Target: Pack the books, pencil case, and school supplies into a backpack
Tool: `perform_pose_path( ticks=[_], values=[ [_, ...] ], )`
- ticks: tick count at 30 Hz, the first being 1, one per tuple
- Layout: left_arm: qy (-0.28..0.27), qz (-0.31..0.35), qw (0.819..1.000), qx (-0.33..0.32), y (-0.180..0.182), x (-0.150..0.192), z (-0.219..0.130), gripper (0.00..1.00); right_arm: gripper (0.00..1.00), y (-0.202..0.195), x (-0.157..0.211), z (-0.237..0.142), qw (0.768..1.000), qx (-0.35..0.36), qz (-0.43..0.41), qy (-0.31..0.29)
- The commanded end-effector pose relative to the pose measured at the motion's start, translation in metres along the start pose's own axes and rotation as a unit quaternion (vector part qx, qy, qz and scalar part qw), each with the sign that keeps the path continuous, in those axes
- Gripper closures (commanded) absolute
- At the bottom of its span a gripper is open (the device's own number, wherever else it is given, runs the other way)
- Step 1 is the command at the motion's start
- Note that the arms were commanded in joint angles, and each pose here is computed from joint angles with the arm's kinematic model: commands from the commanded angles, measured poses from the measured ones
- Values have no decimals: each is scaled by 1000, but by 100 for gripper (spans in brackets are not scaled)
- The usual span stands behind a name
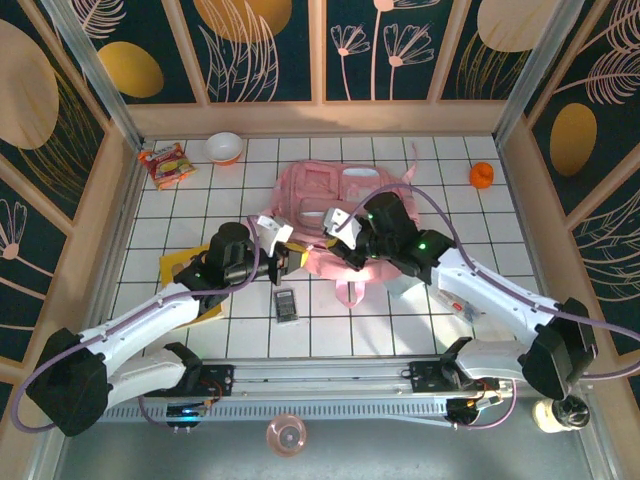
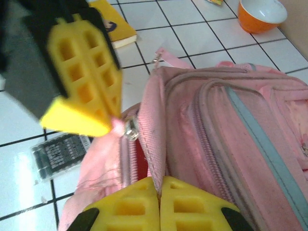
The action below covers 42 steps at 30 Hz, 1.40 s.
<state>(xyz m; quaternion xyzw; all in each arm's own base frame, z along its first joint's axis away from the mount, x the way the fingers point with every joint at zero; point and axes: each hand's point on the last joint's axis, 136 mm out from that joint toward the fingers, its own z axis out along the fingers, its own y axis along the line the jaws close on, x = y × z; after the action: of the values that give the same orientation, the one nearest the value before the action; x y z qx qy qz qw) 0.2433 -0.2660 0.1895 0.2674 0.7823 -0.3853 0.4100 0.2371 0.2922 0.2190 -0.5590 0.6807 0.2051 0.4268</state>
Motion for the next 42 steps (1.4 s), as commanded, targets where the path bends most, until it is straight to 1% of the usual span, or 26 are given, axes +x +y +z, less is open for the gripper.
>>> perform_pose_path(
  ticks=[1, 5, 7, 9, 11, 13, 17, 19, 21, 23, 26, 27, 28, 31, 34, 35, 37, 39, 40, 42],
  values=[
    [-18, -13, 994, -109, 52, -1, -8, 100, 100, -1, -27, -48, 997, -1, -55, -58],
    [-31, -36, 985, -166, 93, 1, -15, 100, 100, -9, -47, -87, 991, -5, -66, -120],
    [-38, -42, 981, -186, 109, -1, -17, 100, 100, -16, -52, -100, 988, 2, -77, -133],
    [-47, -54, 971, -228, 133, -3, -21, 100, 100, -17, -58, -108, 986, -2, -93, -141],
    [-58, -82, 958, -270, 162, -4, -26, 100, 100, -20, -63, -114, 984, -6, -104, -143],
    [-60, -101, 950, -290, 184, -2, -26, 100, 100, -24, -68, -119, 983, -5, -111, -145],
    [-51, -118, 936, -326, 222, 4, -23, 100, 100, -32, -75, -132, 980, 2, -124, -158],
    [-58, -122, 933, -334, 234, 1, -21, 100, 100, -33, -76, -135, 979, 0, -127, -162],
    [-63, -115, 933, -334, 240, -5, -17, 100, 100, -33, -75, -135, 979, -9, -126, -161],
    [-66, -92, 945, -306, 234, -18, -8, 97, 100, -32, -73, -131, 980, -22, -124, -157],
    [-87, -39, 969, -229, 206, -44, 2, 94, 100, -29, -68, -124, 980, -48, -118, -152],
    [-93, -26, 972, -214, 200, -51, 2, 94, 100, -27, -67, -122, 980, -57, -117, -151],
    [-96, -11, 975, -202, 194, -57, 2, 94, 100, -27, -65, -119, 980, -64, -114, -147],
    [-89, 29, 982, -165, 178, -67, 5, 99, 100, -29, -62, -113, 982, -70, -105, -141],
    [-76, 56, 987, -133, 166, -66, 8, 100, 100, -35, -60, -107, 984, -57, -98, -138],
    [-69, 68, 989, -110, 157, -63, 10, 100, 100, -36, -60, -107, 984, -59, -98, -139],
    [-57, 93, 992, -63, 139, -58, 11, 100, 100, -31, -61, -105, 982, -76, -101, -142],
    [-55, 104, 992, -36, 128, -57, 11, 100, 100, -26, -61, -101, 981, -92, -102, -135],
    [-54, 102, 993, -30, 125, -58, 10, 99, 100, -25, -60, -98, 982, -94, -102, -128],
    [-39, 96, 994, -23, 123, -55, 10, 81, 100, -27, -57, -93, 984, -88, -100, -116]
  ],
)
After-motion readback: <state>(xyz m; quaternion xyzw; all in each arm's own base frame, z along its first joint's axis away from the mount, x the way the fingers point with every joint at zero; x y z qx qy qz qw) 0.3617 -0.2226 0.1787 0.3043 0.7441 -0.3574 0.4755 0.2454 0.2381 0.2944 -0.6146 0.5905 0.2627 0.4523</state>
